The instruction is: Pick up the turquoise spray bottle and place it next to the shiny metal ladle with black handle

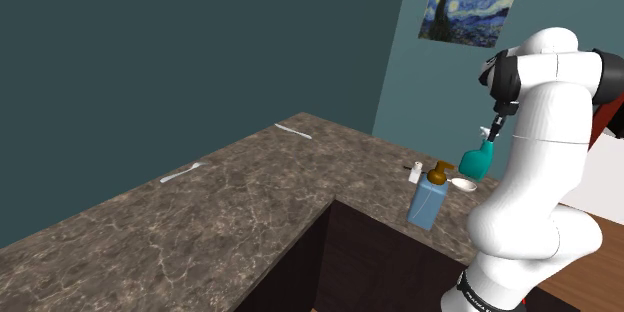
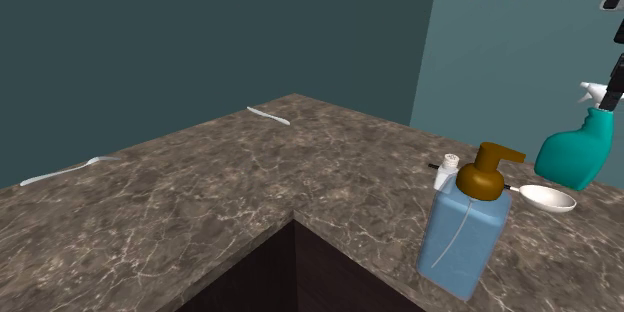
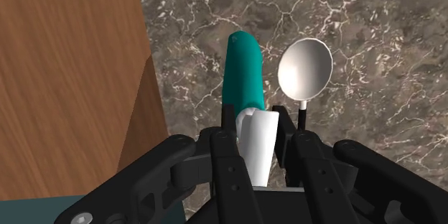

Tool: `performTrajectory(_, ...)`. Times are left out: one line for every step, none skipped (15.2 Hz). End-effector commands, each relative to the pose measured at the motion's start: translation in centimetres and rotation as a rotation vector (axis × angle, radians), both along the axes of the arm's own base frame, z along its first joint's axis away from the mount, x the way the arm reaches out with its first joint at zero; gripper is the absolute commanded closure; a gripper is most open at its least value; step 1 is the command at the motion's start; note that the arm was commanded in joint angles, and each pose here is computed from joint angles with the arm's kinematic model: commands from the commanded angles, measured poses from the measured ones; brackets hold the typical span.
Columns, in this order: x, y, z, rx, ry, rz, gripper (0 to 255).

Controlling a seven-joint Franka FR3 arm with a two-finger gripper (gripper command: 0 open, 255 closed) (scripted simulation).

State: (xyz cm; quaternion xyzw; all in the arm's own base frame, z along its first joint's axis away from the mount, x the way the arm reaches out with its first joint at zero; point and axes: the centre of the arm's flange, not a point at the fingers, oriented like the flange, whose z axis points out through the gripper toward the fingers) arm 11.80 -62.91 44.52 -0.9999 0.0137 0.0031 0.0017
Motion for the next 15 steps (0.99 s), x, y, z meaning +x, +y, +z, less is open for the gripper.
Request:
performTrajectory(-0.12,-0.07,-1.05,-0.001,0.0,0.0,255)
performTrajectory(-0.12,-0.07,-1.46,-0.001,0.0,0.0,255)
performTrajectory(-0.13,-0.07,-1.46,-0.001,0.0,0.0,255)
performTrajectory(-0.12,-0.07,-1.46,-0.001,0.0,0.0,255)
performTrajectory(-0.12,-0.07,-1.46,-0.001,0.0,0.0,255)
performTrajectory(-0.12,-0.07,-1.46,-0.001,0.0,0.0,255)
performTrajectory(-0.12,-0.07,-1.46,-0.001,0.0,0.0,255)
performTrajectory(-0.12,-0.07,-1.46,-0.001,0.0,0.0,255)
performTrajectory(-0.12,-0.07,-1.46,-0.001,0.0,0.0,255)
performTrajectory(-0.12,-0.07,-1.46,-0.001,0.0,0.0,255)
performTrajectory(-0.12,-0.07,-1.46,-0.001,0.0,0.0,0)
performTrajectory(-0.13,-0.07,-1.46,-0.001,0.0,0.0,0)
performTrajectory(-0.13,-0.07,-1.46,-0.001,0.0,0.0,0)
performTrajectory(-0.13,-0.07,-1.46,-0.001,0.0,0.0,0)
performTrajectory(-0.13,-0.07,-1.46,-0.001,0.0,0.0,0)
